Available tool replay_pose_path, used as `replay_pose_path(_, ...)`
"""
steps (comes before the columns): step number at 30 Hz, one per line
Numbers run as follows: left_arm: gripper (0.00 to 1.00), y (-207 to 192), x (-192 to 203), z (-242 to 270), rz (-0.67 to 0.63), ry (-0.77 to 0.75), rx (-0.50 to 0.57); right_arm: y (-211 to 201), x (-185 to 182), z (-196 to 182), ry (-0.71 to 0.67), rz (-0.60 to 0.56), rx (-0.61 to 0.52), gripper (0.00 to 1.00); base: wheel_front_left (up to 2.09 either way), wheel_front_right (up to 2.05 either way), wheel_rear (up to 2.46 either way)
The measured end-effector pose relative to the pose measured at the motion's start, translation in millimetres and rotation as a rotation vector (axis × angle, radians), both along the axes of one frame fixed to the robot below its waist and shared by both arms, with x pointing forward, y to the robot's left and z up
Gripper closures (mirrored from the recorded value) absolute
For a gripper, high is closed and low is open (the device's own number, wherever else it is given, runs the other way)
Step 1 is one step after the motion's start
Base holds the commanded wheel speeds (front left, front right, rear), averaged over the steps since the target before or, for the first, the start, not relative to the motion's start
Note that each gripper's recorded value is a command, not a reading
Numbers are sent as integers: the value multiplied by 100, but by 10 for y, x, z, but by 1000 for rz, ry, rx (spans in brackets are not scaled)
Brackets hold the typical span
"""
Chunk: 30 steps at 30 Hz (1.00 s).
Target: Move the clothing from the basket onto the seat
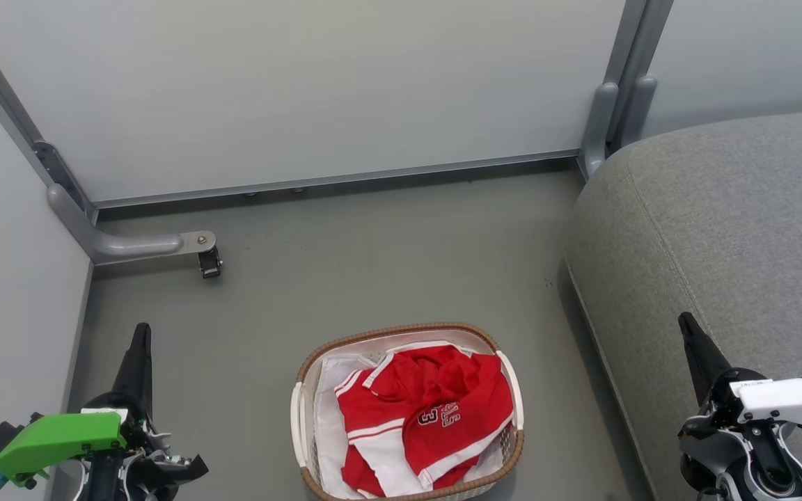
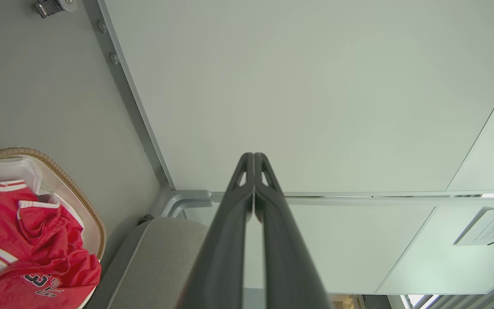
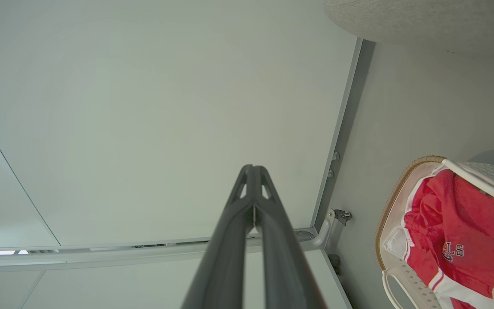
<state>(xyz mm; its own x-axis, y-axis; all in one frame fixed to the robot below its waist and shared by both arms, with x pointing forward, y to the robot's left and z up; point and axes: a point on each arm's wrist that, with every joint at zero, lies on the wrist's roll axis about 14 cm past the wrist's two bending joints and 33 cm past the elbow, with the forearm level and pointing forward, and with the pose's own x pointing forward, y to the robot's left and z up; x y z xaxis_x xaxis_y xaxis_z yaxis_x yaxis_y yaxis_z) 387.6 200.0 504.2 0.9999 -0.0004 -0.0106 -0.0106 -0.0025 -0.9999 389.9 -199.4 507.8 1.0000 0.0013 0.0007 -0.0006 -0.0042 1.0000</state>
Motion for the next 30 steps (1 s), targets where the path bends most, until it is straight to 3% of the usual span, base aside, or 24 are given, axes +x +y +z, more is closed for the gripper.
replay_pose_path(23, 100, 0, 0, 0, 0, 0, 0, 0, 0, 0, 0, 0, 0, 100, 0, 0, 0)
replay_pose_path(24, 0, -2, -3, -13, 0, 4, -1, 2, -2, -12, 4, 0, 1, 0, 0, 0, 0)
replay_pose_path(30, 0, -20, -115, -284, 4, 88, -12, 54, -86, -229, 68, 3, 14, 0, 0, 0, 0)
